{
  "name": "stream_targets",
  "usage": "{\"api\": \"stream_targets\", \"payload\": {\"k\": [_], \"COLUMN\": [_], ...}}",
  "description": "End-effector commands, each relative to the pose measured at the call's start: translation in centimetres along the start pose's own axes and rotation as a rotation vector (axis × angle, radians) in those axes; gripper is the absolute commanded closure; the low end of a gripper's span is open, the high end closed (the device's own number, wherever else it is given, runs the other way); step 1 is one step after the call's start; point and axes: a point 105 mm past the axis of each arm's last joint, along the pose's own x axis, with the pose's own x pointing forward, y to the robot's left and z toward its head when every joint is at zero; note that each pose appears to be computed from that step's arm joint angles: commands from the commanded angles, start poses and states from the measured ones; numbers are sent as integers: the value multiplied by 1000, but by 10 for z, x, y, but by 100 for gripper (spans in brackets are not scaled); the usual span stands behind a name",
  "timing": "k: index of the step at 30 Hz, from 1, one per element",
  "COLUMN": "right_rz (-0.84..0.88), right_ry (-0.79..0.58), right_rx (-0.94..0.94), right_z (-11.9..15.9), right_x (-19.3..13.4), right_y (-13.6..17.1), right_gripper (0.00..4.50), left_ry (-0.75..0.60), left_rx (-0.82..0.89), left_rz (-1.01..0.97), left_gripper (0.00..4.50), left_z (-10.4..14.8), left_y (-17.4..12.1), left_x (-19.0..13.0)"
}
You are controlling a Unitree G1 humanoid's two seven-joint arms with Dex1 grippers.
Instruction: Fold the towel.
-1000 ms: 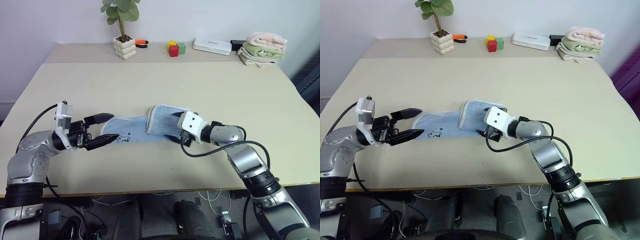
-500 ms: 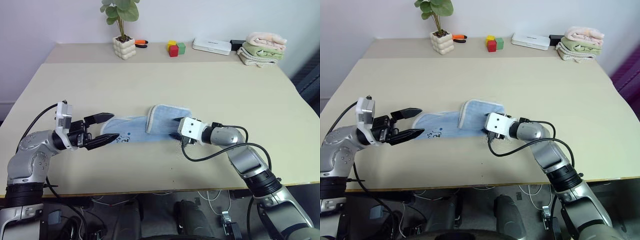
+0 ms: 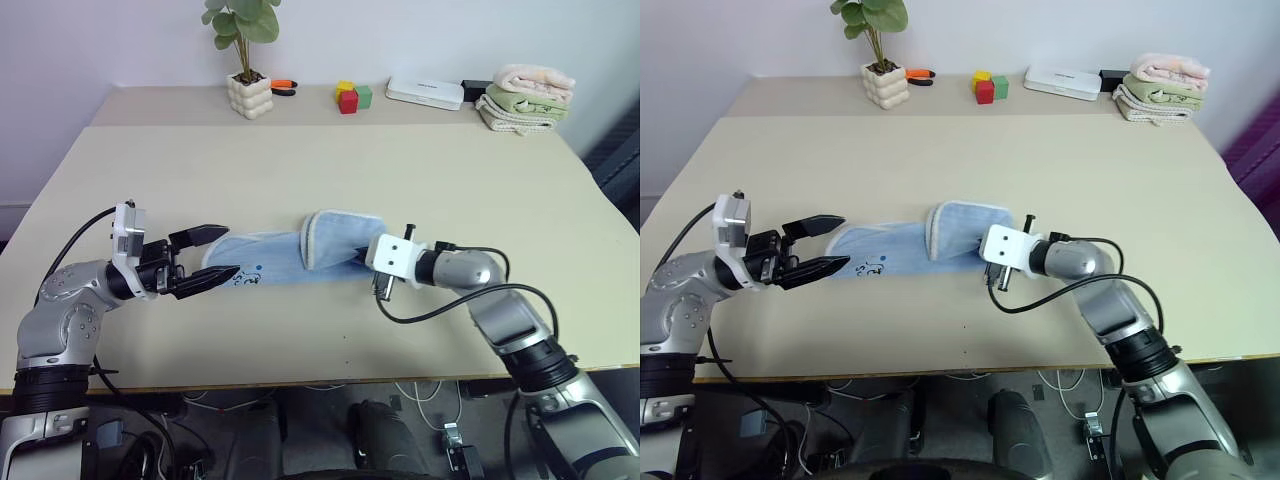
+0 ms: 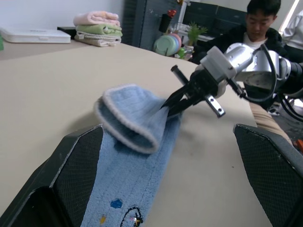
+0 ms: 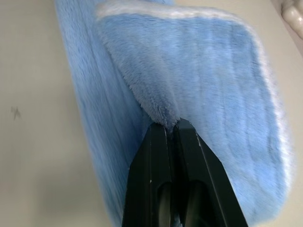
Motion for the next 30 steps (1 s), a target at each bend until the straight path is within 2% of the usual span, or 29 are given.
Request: {"api": "stream_targets", "payload": {"k": [1,8,17,20,23,27,30], "right_rz": [-6,30,55,84,79,158,106], "right_ry": [-72,-42,-5,-31,-25,-120,-288], "right_rx": [-26,-34,-50,-19,-17,272,431], "right_z": [19,11,-2,3,3,27,57], "right_x": [-17,-25,-16,-18,-22,-37,-47], "right_y": [-10,-5,12,12,7,4,-24], "right_gripper": [442,442,442,365,218,10,4], "left_ry": [-23,-33,-31,-32,-32,-33,-41], "left_rx": [45,45,47,45,45,48,48], "left_rz": [0,-8,-9,-10,-10,-12,-12], "left_gripper": [0,0,0,0,0,0,0], "left_z": [10,11,12,12,11,11,11], "left_y": [1,2,3,3,3,2,2], "left_x": [1,5,4,4,5,6,7]}}
